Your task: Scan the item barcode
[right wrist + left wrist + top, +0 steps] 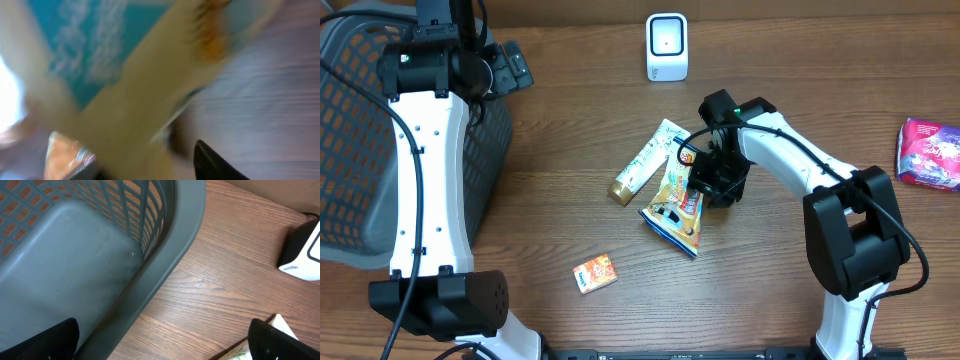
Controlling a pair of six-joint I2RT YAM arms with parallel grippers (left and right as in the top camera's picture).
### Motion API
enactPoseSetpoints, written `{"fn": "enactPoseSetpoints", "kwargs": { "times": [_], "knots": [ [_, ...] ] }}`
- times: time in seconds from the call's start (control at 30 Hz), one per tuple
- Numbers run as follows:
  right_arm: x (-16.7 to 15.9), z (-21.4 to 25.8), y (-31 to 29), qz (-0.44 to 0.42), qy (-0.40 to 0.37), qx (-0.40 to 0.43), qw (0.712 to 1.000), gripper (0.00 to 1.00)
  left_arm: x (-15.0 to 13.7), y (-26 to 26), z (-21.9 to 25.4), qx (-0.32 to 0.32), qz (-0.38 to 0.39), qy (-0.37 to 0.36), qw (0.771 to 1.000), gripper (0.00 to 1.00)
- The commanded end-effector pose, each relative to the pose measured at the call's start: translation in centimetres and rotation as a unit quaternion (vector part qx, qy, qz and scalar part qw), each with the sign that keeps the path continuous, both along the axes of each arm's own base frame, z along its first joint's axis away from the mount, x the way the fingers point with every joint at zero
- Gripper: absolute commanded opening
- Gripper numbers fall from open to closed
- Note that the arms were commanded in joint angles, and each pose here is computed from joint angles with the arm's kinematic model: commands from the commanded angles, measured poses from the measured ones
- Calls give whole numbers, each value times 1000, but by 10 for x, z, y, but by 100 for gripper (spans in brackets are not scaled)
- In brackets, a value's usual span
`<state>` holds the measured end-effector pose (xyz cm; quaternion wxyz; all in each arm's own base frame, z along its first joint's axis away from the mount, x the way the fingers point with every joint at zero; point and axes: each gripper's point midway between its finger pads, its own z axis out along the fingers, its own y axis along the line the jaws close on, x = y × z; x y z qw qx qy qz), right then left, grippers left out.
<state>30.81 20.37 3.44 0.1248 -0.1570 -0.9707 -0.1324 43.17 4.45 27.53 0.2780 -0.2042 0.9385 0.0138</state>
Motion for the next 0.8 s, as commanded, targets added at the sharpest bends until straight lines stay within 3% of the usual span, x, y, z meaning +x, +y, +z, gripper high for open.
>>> {"fn": "enactPoseSetpoints", "kwargs": {
  "times": [0.0, 0.13, 0.37, 0.53, 0.77],
  "knots": [
    [21, -3, -26, 42, -62, -77, 994, 60, 0, -1, -6, -3, -2, 10, 1000, 100],
    [36, 23, -33, 80, -92, -105, 987, 79, 0, -2, -6, -3, -3, 10, 1000, 100],
    [55, 106, -34, 111, -157, -174, 966, 80, 0, -1, -6, -3, -2, 10, 1000, 100],
    [28, 143, -7, 179, -168, -176, 953, 77, 0, -1, -6, -2, -2, 10, 1000, 100],
    [-11, 153, 42, 310, -245, -282, 874, 76, 0, -2, -6, -3, -3, 10, 1000, 100]
  ]
}}
